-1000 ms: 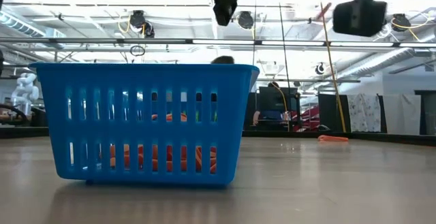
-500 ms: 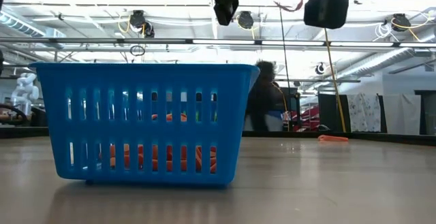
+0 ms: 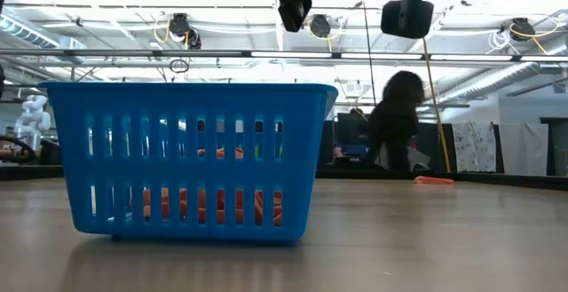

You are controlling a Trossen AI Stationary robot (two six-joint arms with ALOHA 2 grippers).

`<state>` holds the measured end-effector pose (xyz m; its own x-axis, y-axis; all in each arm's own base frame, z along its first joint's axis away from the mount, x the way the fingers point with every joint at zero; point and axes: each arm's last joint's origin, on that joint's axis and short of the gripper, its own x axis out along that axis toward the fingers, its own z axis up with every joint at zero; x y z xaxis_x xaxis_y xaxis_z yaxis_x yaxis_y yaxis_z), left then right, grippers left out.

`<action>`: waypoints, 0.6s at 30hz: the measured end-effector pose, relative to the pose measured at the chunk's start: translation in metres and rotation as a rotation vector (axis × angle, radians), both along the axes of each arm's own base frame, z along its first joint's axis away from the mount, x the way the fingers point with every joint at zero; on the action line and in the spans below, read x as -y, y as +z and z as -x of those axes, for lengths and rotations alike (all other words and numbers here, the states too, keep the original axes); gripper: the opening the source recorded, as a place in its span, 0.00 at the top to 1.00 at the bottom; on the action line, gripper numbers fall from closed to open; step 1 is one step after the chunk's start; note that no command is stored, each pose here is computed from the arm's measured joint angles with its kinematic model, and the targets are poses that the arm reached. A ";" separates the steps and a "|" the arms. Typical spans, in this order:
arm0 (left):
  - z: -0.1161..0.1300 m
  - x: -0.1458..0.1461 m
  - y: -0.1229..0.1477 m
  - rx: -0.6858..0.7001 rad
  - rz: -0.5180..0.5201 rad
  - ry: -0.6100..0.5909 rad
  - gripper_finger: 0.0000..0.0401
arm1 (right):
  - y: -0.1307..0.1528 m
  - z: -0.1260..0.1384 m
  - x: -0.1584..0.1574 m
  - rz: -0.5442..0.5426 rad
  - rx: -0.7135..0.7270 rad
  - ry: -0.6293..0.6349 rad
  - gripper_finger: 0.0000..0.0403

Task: Sort rubber bands into baskets
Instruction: Put the orange rubberband into the blue bin

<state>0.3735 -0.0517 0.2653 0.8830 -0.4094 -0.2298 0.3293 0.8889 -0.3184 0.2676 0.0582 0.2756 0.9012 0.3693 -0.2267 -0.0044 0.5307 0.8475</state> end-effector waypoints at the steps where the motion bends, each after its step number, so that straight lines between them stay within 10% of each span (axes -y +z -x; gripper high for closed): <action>1: 0.000 0.000 0.000 -0.004 0.002 -0.006 0.63 | 0.000 0.000 0.001 0.002 0.001 -0.005 1.00; 8: 0.000 0.000 -0.001 -0.015 -0.001 0.001 0.66 | 0.000 -0.001 0.006 0.001 0.001 -0.001 1.00; 18: 0.000 -0.004 -0.005 -0.054 -0.025 0.081 0.98 | -0.001 -0.001 0.006 0.024 0.004 0.009 1.00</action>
<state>0.3732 -0.0482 0.2602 0.8991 -0.3306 -0.2870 0.2388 0.9198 -0.3113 0.2685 0.0525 0.2750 0.8990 0.3714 -0.2320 -0.0125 0.5512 0.8343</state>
